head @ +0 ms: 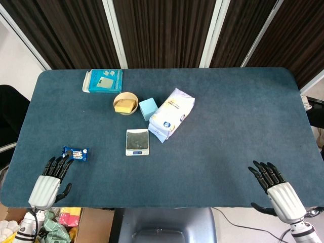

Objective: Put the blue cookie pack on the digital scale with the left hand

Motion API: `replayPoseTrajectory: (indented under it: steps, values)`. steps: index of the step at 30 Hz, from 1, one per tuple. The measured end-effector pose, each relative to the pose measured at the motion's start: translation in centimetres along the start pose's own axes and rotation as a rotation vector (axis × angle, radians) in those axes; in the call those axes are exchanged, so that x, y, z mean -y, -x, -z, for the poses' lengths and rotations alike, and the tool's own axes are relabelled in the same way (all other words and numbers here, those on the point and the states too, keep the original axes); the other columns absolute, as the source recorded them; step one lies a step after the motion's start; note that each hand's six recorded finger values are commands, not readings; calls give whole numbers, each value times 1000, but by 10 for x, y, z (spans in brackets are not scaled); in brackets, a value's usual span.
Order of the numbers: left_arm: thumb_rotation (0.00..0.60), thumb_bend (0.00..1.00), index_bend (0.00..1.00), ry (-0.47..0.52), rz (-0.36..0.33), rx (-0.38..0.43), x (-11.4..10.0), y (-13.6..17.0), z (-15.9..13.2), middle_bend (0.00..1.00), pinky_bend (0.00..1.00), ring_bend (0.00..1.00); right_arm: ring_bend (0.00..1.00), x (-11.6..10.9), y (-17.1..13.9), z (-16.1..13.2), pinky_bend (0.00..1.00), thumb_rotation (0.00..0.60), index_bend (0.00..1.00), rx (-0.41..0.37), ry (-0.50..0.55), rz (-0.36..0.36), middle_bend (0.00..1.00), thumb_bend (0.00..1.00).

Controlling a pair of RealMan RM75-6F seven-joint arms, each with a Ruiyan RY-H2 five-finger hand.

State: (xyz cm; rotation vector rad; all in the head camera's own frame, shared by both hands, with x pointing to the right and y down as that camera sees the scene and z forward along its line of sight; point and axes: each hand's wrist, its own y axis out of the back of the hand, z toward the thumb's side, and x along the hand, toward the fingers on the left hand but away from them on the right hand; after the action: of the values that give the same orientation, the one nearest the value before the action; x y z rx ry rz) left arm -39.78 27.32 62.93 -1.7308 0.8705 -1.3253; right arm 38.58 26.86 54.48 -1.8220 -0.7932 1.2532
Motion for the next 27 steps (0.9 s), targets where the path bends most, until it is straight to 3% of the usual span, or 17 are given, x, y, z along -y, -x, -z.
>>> replayPoseTrajectory:
  steps: [4, 6, 8, 10, 12, 20, 27]
  values:
    - [600, 390, 0, -4, 5, 0, 2, 1, 0, 0, 42, 10, 0, 0, 0, -2, 0, 600, 0, -11, 4, 0, 0, 174]
    - [600, 390, 0, -17, 6, 3, 4, -1, 0, 0, 130, 135, 0, 1, 0, -2, 0, 600, 0, -13, 3, -5, 0, 174]
    - [600, 391, 0, -32, 1, 10, 6, -5, 0, 0, 475, 481, 0, 0, 0, -3, 0, 600, 0, -14, 9, -3, 0, 174]
    - [600, 392, 0, -47, -3, 18, 9, -14, 0, 0, 712, 676, 0, 1, 0, -3, 0, 600, 0, -16, 7, -5, 0, 173]
    - [600, 393, 0, -64, -5, 20, 12, -26, 2, 0, 786, 756, 0, 1, 1, -2, 0, 600, 0, -15, 11, -7, 0, 174]
    - [600, 393, 0, -108, 20, -13, 22, -57, 9, 0, 892, 875, 0, 0, 2, -1, 0, 600, 0, -9, 11, -8, 0, 174]
    - [600, 393, 0, -130, 124, -148, 46, -82, 47, 0, 899, 884, 0, -2, 3, 1, 0, 600, 0, 1, 16, -2, 0, 174]
